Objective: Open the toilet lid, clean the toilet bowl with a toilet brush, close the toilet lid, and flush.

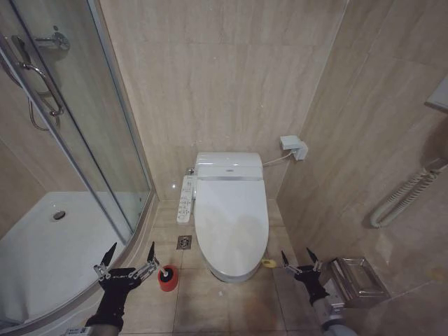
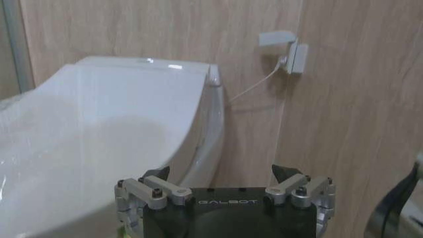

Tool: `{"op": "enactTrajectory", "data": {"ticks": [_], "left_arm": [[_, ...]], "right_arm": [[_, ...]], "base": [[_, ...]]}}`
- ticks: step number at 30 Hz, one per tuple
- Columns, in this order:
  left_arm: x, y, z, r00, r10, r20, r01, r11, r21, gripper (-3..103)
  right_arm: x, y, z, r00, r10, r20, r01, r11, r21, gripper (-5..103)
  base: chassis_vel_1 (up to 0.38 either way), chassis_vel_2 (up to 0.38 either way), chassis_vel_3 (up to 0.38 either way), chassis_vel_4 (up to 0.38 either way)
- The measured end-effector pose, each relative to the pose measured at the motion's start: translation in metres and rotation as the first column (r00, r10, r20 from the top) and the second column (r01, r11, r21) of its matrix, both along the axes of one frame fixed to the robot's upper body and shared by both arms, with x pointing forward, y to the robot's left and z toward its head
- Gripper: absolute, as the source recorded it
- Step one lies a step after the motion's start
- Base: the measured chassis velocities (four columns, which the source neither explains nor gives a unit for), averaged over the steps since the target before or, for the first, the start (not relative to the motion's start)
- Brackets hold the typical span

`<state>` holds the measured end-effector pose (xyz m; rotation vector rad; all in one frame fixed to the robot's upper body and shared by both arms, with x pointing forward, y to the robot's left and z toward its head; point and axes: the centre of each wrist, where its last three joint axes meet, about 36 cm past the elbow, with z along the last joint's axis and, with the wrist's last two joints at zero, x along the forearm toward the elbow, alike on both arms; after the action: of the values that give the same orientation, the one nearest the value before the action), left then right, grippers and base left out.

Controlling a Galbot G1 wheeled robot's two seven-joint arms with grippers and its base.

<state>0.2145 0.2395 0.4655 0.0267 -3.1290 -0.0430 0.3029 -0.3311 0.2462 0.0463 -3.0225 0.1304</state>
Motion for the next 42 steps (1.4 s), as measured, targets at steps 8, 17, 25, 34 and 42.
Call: {"op": "enactTrajectory", "data": {"ticks": [8, 17, 25, 34, 42], "left_arm": [[0.0, 0.0, 0.0, 1.0, 0.0, 0.0, 0.0, 1.0, 0.0, 100], [0.0, 0.0, 0.0, 1.0, 0.0, 0.0, 0.0, 1.0, 0.0, 100], [0.0, 0.0, 0.0, 1.0, 0.0, 0.0, 0.0, 1.0, 0.0, 100], [0.0, 0.0, 0.0, 1.0, 0.0, 0.0, 0.0, 1.0, 0.0, 100], [0.0, 0.0, 0.0, 1.0, 0.0, 0.0, 0.0, 1.0, 0.0, 100]], "right_arm": [[0.003, 0.002, -0.019, 0.999, 0.022, -0.041, -0.023, 1.0, -0.019, 100], [0.008, 0.007, -0.043, 0.995, 0.048, -0.091, -0.05, 0.998, -0.023, 100], [0.003, 0.006, -0.059, 0.988, 0.083, -0.127, -0.088, 0.995, -0.036, 100], [0.006, 0.012, -0.069, 0.986, 0.101, -0.134, -0.108, 0.993, -0.045, 100], [0.014, 0.02, -0.079, 0.984, 0.107, -0.142, -0.114, 0.993, -0.042, 100]], "base": [[0.0, 0.0, 0.0, 0.0], [0.0, 0.0, 0.0, 0.0], [0.0, 0.0, 0.0, 0.0], [0.0, 0.0, 0.0, 0.0], [0.0, 0.0, 0.0, 0.0]]}}
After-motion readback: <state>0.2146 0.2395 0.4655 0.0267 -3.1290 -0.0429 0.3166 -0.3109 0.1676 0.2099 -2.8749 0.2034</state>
